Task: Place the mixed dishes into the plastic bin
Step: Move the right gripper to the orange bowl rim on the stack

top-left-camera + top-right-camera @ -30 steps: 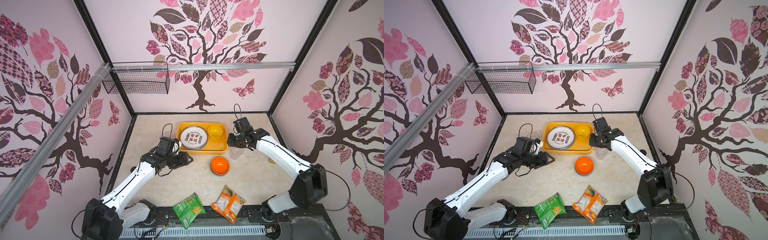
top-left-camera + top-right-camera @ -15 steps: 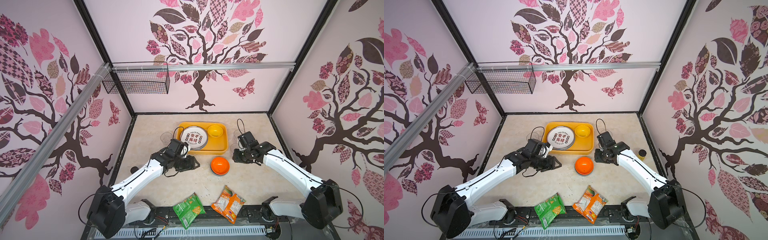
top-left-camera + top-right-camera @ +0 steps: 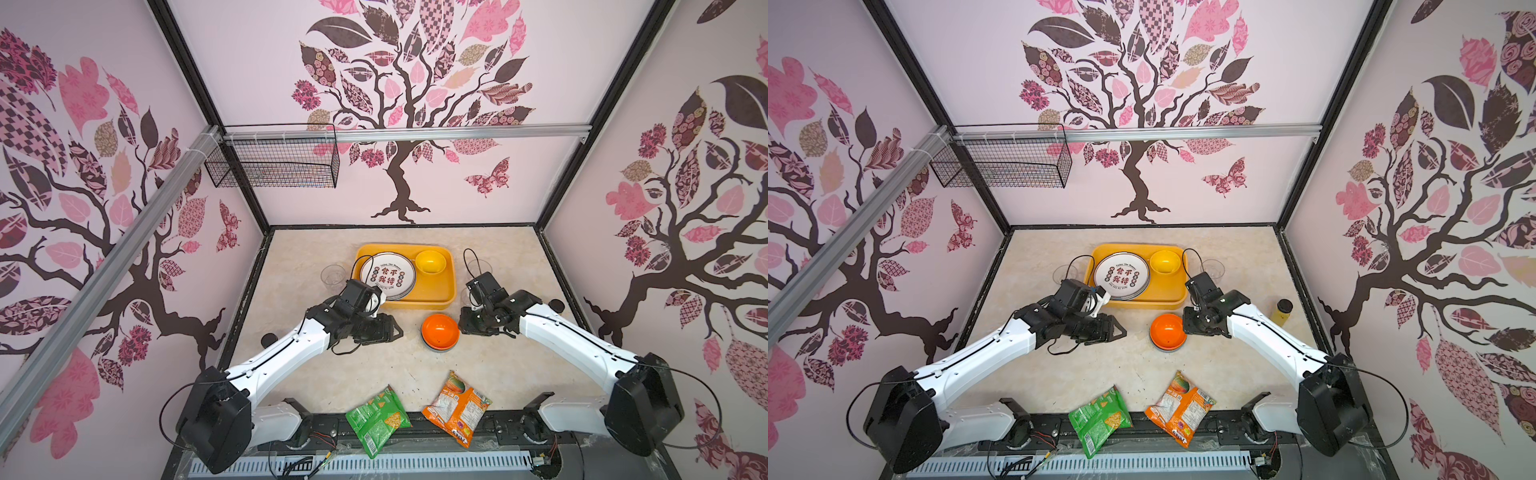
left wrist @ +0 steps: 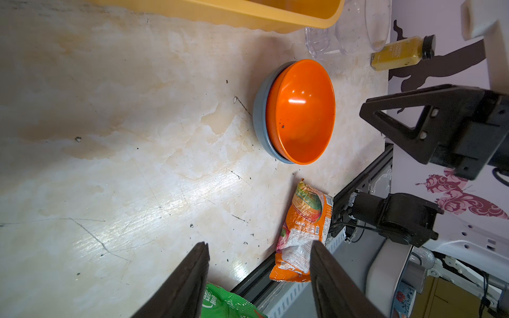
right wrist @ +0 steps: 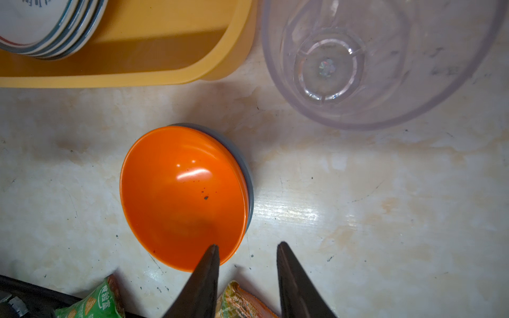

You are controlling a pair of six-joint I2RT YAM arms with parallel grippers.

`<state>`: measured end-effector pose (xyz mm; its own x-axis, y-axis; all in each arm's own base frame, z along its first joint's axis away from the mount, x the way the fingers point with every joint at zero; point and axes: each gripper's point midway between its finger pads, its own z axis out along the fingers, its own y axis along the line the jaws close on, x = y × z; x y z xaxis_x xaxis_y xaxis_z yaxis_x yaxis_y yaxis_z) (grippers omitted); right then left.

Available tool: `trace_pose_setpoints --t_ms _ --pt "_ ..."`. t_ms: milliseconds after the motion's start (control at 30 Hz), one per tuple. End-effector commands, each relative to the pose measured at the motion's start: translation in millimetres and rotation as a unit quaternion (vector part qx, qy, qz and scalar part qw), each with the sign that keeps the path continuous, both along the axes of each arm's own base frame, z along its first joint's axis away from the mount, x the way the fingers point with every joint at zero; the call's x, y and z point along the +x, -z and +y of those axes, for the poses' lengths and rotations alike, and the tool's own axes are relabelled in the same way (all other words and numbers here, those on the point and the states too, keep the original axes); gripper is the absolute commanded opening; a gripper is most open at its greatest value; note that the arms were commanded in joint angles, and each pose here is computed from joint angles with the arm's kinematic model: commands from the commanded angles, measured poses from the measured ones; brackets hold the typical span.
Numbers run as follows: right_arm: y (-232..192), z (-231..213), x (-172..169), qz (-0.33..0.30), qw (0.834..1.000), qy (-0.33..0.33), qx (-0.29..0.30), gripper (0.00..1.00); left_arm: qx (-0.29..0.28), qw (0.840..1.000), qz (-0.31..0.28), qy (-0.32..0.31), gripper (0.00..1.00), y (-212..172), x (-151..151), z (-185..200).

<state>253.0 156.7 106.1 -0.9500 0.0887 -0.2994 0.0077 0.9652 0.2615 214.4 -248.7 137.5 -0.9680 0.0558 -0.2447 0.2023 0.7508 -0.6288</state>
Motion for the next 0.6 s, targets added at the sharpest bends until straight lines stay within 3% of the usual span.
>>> trace_pose_setpoints --t_ms 0,567 --pt "16.1 2.3 -4.4 0.023 1.000 0.002 -0.006 0.38 -0.005 1.000 -0.024 0.006 0.61 -8.6 6.8 -4.4" --pt "44.4 12.5 -6.8 0.051 0.999 -0.003 -0.014 0.27 0.002 1.000 -0.015 -0.006 0.61 1.1 5.5 -0.2"
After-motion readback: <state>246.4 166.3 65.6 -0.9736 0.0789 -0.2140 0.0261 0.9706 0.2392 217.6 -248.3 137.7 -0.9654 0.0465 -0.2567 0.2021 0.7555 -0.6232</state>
